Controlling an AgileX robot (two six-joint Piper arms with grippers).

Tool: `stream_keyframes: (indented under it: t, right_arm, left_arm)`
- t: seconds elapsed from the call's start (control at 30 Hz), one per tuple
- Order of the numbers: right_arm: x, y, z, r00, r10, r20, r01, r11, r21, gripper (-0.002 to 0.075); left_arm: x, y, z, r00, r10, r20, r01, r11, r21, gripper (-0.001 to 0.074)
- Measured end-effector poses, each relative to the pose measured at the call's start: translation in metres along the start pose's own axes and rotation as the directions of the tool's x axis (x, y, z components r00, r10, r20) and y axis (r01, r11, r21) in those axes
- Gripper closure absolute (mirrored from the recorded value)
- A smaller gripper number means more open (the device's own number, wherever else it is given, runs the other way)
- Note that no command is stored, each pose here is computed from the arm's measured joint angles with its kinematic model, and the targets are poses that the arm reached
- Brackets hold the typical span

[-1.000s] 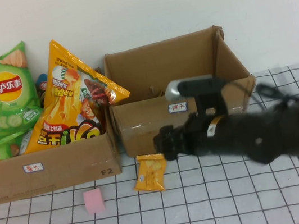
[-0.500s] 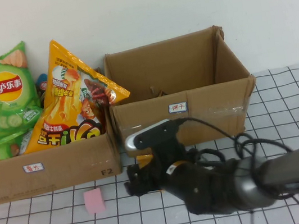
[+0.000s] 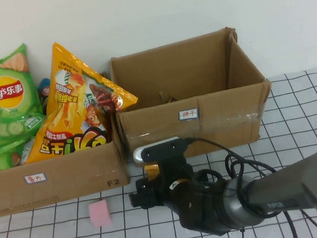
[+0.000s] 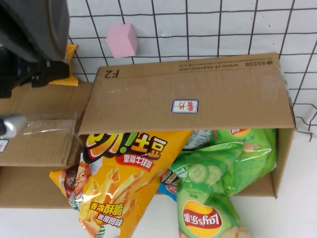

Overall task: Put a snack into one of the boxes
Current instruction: Pick up the biscuit

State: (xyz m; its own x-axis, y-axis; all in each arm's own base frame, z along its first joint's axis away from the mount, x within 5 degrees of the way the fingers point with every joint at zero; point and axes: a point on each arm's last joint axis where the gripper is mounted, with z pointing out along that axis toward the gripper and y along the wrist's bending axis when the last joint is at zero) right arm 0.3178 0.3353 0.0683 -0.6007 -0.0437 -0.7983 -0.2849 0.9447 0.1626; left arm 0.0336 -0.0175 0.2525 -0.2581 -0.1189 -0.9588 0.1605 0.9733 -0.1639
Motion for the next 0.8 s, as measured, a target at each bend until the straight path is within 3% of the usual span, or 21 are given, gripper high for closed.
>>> stream_keyframes:
  t: [0.47, 0.6, 0.8]
  right_arm:
    - [0.010, 0.001, 0.010, 0.999, 0.001, -0.053, -0.002, 1.000, -0.018, 0.0190]
    - [0.012, 0.005, 0.013, 0.992, 0.008, -0.127, -0.017, 0.997, -0.070, 0.0288]
    - [0.014, 0.008, 0.013, 0.984, 0.006, -0.179, -0.026, 0.994, -0.108, 0.0561]
  left_arm:
    - [0.000, 0.000, 0.000, 1.000, 0.009, -0.001, -0.009, 1.000, -0.003, 0.0736]
    - [0.000, 0.000, 0.000, 1.000, 0.010, -0.001, -0.010, 1.000, -0.003, 0.0736]
    - [0.000, 0.000, 0.000, 1.000, 0.013, -0.001, -0.013, 1.000, -0.003, 0.0736]
